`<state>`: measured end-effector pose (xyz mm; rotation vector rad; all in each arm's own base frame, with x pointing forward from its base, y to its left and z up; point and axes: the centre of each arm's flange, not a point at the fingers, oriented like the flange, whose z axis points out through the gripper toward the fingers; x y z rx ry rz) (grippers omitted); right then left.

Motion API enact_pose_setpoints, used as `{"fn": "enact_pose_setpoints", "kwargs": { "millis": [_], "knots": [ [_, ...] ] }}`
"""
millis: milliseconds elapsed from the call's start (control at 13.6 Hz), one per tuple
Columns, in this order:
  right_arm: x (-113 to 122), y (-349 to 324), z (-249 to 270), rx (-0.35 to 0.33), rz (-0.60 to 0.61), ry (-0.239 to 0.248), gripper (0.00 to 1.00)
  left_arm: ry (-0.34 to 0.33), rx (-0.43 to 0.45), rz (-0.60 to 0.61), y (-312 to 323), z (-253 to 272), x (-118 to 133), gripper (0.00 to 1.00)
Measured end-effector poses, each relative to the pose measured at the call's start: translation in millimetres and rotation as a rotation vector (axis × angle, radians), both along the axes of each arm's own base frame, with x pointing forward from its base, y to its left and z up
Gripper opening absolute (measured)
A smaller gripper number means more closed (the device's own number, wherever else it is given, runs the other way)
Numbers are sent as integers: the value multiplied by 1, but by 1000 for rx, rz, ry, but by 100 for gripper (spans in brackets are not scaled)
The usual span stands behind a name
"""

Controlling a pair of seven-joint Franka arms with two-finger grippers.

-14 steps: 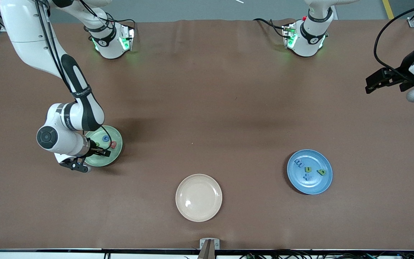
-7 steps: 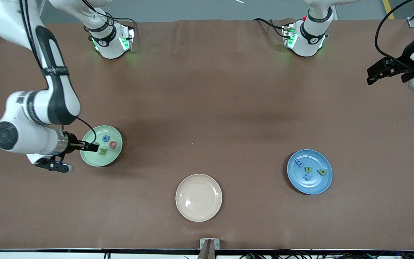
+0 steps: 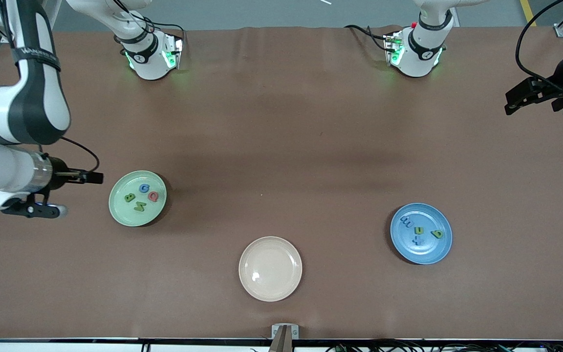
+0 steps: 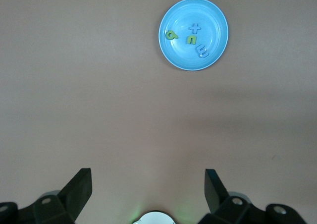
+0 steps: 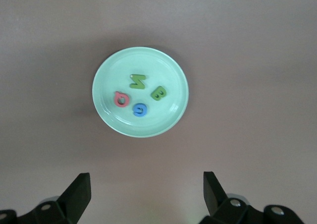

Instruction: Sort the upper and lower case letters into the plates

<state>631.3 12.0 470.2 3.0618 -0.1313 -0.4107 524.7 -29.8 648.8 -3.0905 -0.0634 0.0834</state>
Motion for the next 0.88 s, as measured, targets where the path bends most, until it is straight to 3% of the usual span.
{"fn": "enact_pose_setpoints", "kwargs": {
  "millis": [513,880],
  "knots": [
    [1,-68,40,21,-9,-32,100,-1,0,-6,-3,0,0,100],
    [4,-66,59,21,-2,-66,100,2,-16,-9,-6,-1,0,100]
  ]
}}
